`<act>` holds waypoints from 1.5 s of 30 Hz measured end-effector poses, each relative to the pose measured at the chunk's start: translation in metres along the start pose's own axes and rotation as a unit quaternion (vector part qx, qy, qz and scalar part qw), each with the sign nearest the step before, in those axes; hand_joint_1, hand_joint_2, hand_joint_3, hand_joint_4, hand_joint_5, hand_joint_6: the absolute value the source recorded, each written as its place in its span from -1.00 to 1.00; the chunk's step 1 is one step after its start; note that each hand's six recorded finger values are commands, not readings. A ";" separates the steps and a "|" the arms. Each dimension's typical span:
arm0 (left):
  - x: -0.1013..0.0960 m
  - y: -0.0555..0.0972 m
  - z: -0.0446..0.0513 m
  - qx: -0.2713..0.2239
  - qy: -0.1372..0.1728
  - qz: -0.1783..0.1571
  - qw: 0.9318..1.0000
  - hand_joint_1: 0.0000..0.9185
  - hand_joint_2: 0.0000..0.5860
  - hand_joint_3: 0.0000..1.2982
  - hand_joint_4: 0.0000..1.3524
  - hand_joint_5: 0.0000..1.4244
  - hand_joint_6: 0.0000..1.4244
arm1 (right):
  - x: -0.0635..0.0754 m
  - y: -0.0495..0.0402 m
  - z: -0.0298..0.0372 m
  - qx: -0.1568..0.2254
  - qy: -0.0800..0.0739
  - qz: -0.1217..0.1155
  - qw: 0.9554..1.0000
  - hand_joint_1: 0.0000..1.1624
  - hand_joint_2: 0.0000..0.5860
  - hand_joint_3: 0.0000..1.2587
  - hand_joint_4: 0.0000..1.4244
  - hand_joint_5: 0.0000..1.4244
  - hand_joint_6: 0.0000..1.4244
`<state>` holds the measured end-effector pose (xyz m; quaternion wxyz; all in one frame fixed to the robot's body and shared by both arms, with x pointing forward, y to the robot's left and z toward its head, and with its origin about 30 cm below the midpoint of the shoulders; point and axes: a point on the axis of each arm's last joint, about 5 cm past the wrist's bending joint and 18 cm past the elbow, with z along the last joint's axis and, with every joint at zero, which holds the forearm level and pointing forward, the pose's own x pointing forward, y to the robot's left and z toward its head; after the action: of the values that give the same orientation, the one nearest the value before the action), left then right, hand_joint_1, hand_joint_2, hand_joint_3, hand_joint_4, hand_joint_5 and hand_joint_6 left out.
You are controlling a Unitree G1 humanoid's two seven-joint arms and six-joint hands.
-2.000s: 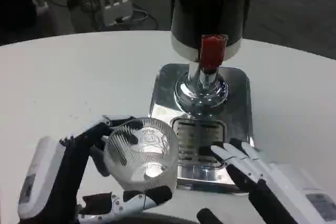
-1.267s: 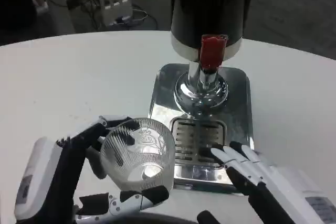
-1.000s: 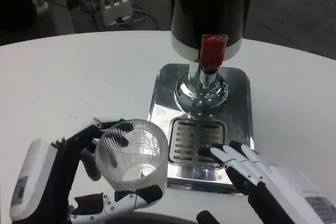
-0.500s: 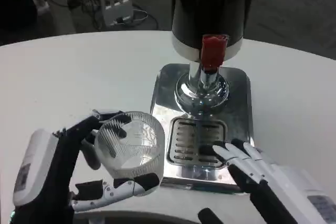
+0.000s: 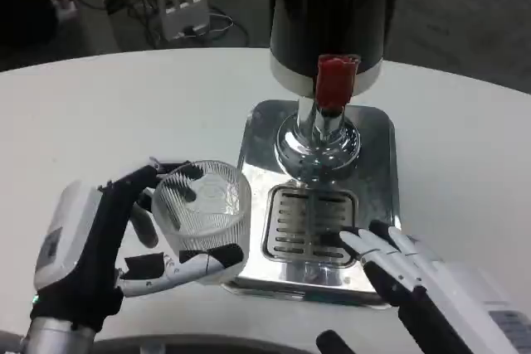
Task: Grasp the cup under the faucet to collect the drink, then remove the cup.
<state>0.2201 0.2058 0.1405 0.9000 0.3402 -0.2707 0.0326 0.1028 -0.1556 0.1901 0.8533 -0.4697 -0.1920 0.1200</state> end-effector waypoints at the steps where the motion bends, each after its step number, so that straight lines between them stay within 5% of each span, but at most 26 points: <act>1: 0.003 -0.001 -0.0007 -0.001 0.000 -0.001 1.000 0.39 -0.99 -0.05 0.05 0.19 0.43 | 0.000 -0.0001 0.0000 0.000 0.000 0.000 1.000 -0.22 0.46 -0.79 -0.88 -1.00 -1.00; 10: 0.034 -0.017 -0.0017 -0.002 -0.008 -0.018 1.000 0.30 -0.97 -0.05 0.05 0.19 0.44 | -0.002 0.0004 0.0007 0.002 0.003 0.002 1.000 -0.22 0.46 -0.79 -0.88 -1.00 -1.00; 32: 0.077 -0.051 -0.0055 0.001 0.014 -0.047 0.999 0.16 -0.89 -0.05 0.07 0.19 0.46 | -0.005 -0.0024 -0.0025 0.003 0.015 -0.003 1.000 -0.22 0.48 -0.79 -0.88 -1.00 -1.00; 45: 0.092 -0.072 -0.0027 0.031 0.008 -0.047 0.998 0.15 -0.85 -0.05 0.05 0.17 0.44 | -0.011 -0.0078 -0.0087 0.005 0.037 -0.012 0.999 -0.22 0.49 -0.78 -0.88 -1.00 -1.00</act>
<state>0.3175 0.1408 0.1430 0.8917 0.3800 -0.2458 0.0020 0.0974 -0.1704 0.1902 0.8633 -0.4675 -0.1654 0.0935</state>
